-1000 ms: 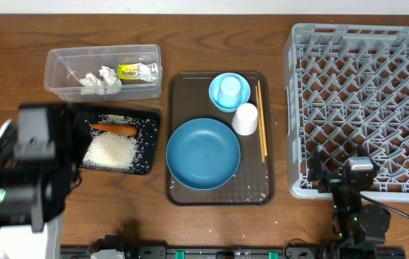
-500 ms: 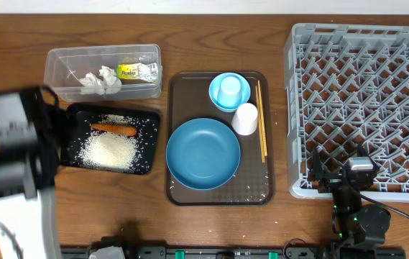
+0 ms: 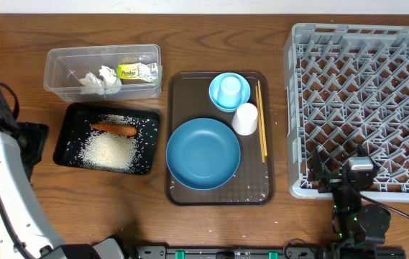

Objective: Sort waste into correct bins and load items into the dishwasher rack

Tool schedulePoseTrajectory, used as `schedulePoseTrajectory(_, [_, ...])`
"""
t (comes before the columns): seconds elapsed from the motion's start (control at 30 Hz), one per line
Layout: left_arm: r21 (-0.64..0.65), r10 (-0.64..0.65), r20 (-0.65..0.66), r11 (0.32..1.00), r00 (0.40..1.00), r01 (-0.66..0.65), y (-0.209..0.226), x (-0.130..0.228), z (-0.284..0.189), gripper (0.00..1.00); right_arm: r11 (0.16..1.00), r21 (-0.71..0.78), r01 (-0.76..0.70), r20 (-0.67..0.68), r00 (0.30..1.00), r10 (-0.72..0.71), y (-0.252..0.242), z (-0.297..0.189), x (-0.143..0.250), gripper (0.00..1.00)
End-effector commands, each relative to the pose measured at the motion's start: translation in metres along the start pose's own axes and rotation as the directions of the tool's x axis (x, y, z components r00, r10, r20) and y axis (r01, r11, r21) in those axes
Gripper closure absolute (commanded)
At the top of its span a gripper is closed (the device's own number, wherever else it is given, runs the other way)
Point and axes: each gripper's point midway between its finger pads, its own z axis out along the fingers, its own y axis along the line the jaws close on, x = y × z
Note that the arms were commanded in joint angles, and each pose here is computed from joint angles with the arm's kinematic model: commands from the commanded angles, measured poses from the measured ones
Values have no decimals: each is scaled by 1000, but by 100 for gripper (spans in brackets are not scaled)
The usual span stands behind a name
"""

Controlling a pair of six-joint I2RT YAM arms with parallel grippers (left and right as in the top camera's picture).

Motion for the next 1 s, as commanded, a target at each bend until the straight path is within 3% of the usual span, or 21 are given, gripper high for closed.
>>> schedulePoseTrajectory(0.0, [-21, 2, -6, 1000, 1000, -2, 6, -4, 3, 2, 1000, -17, 9, -3, 1000, -9, 4, 0, 1, 1])
schedulePoseTrajectory(0.47, [-20, 1, -5, 1000, 1000, -1, 6, -5, 3, 2, 1000, -20, 7, -2, 1000, -7, 5, 0, 1, 1])
schedulePoseTrajectory(0.57, [-20, 1, -5, 1000, 1000, -1, 6, -5, 3, 2, 964, -212, -161, 20, 986, 168, 37, -4, -13, 1])
schedulePoseTrajectory(0.63, [-20, 1, -5, 1000, 1000, -1, 6, -5, 3, 2, 881, -368, -298, -32, 951, 309, 63, -12, -21, 1])
schedulePoseTrajectory(0.73, [-20, 1, -5, 1000, 1000, -1, 6, -5, 3, 2, 600, -548, -582, -306, 808, 504, 108, -38, -23, 1])
schedulePoseTrajectory(0.77, [-20, 1, -5, 1000, 1000, -1, 6, -5, 3, 2, 513, -558, -652, -406, 754, 516, 119, -48, -20, 1])
schedulePoseTrajectory(0.9, [-20, 1, -5, 1000, 1000, -1, 6, -5, 3, 2, 351, -445, -824, -537, 560, 631, 120, -49, -24, 1])
schedulePoseTrajectory(0.97, [-20, 1, -5, 1000, 1000, -1, 6, -5, 3, 2, 311, -464, -829, -518, 539, 664, 118, -50, -40, 1])
